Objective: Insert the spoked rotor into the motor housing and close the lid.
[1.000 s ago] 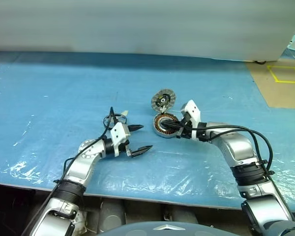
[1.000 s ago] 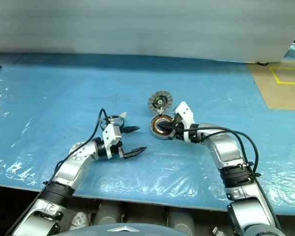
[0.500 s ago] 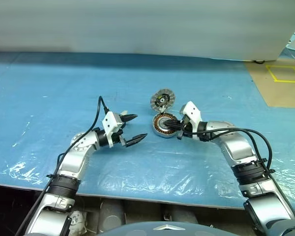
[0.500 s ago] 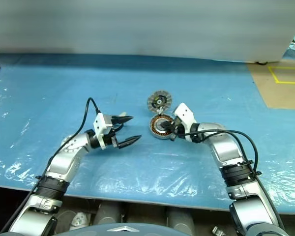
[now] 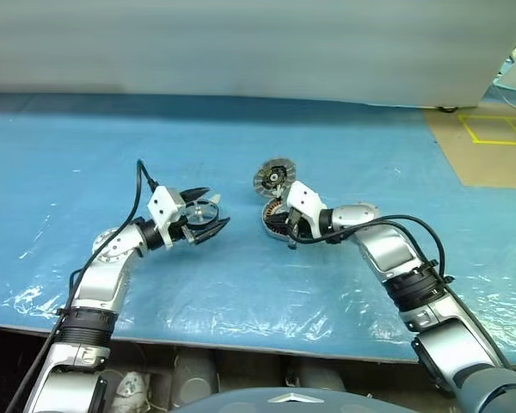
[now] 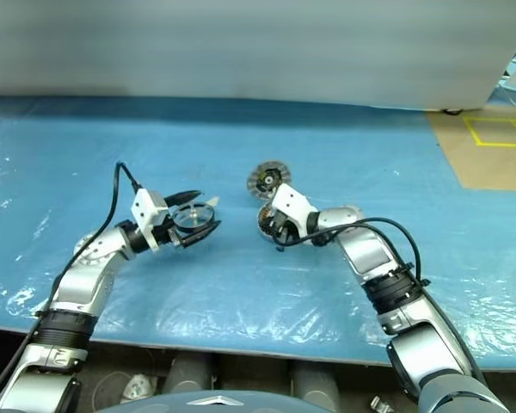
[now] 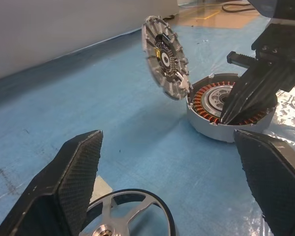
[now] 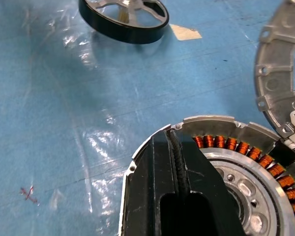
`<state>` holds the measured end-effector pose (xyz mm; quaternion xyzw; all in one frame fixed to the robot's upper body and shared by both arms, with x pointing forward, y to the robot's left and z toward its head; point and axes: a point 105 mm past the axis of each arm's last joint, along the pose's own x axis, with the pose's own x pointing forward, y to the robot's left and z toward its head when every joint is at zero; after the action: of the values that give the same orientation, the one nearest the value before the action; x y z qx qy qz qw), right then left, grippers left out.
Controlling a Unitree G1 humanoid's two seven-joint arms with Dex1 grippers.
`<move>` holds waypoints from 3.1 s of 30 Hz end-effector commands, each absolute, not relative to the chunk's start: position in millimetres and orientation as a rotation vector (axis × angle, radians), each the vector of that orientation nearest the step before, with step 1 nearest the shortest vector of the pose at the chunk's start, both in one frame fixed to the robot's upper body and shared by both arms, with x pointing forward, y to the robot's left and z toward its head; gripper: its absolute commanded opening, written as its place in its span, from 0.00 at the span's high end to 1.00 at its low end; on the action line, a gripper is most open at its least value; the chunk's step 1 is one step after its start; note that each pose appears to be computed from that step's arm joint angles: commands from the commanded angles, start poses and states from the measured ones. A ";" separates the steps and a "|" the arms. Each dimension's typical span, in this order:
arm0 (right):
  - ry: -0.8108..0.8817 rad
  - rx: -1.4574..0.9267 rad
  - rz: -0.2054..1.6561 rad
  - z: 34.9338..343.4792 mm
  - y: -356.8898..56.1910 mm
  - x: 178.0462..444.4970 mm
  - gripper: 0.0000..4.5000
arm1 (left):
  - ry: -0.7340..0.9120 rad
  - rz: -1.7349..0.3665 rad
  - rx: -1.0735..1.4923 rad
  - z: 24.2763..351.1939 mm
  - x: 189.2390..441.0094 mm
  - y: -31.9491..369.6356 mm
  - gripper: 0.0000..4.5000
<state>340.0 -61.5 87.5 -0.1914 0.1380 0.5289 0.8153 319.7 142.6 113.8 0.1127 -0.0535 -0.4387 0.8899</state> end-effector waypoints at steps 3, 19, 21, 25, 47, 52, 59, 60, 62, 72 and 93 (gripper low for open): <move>0.175 -0.201 1.172 121.1 -58.7 346.7 0.99 | -0.157 -0.897 0.261 127.6 315.1 146.7 0.00; 0.166 -0.277 1.091 119.5 -101.5 340.5 0.99 | -0.030 -0.986 0.254 136.5 341.2 154.7 0.00; 0.169 -0.282 1.092 118.1 -101.1 337.9 0.99 | 0.005 -1.005 0.272 134.7 343.2 159.1 0.00; 0.173 -0.283 1.082 117.9 -104.1 335.3 0.99 | 0.082 -1.031 0.310 132.7 349.5 169.1 0.00; 0.222 -0.329 1.024 100.7 -99.7 342.4 0.99 | 0.175 -1.032 0.389 133.3 369.5 176.1 0.00; 0.163 -0.284 1.001 116.5 -103.7 349.4 0.99 | 0.161 -1.038 0.391 145.4 377.9 177.3 0.00; 0.115 -0.233 0.983 129.0 -105.2 354.1 0.99 | 0.154 -1.050 0.401 151.1 383.8 177.3 0.00; 0.129 -0.237 0.992 125.2 -104.3 352.1 0.99 | 0.157 -1.057 0.399 149.8 383.1 176.3 0.00; 0.165 -0.255 1.014 115.1 -101.8 347.1 0.99 | 0.166 -1.069 0.394 146.5 381.3 174.8 0.00; 0.214 -0.301 1.081 98.2 -89.4 333.5 0.99 | 0.205 -1.101 0.378 139.3 377.6 172.1 0.00; 0.133 -0.292 1.258 137.8 -79.5 303.3 0.99 | 0.405 -1.299 0.491 141.9 379.7 162.1 0.00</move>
<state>307.6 -81.4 122.5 -0.1356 0.0876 0.5756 0.8016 378.9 161.7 132.3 0.2068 0.1879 -0.5865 0.7602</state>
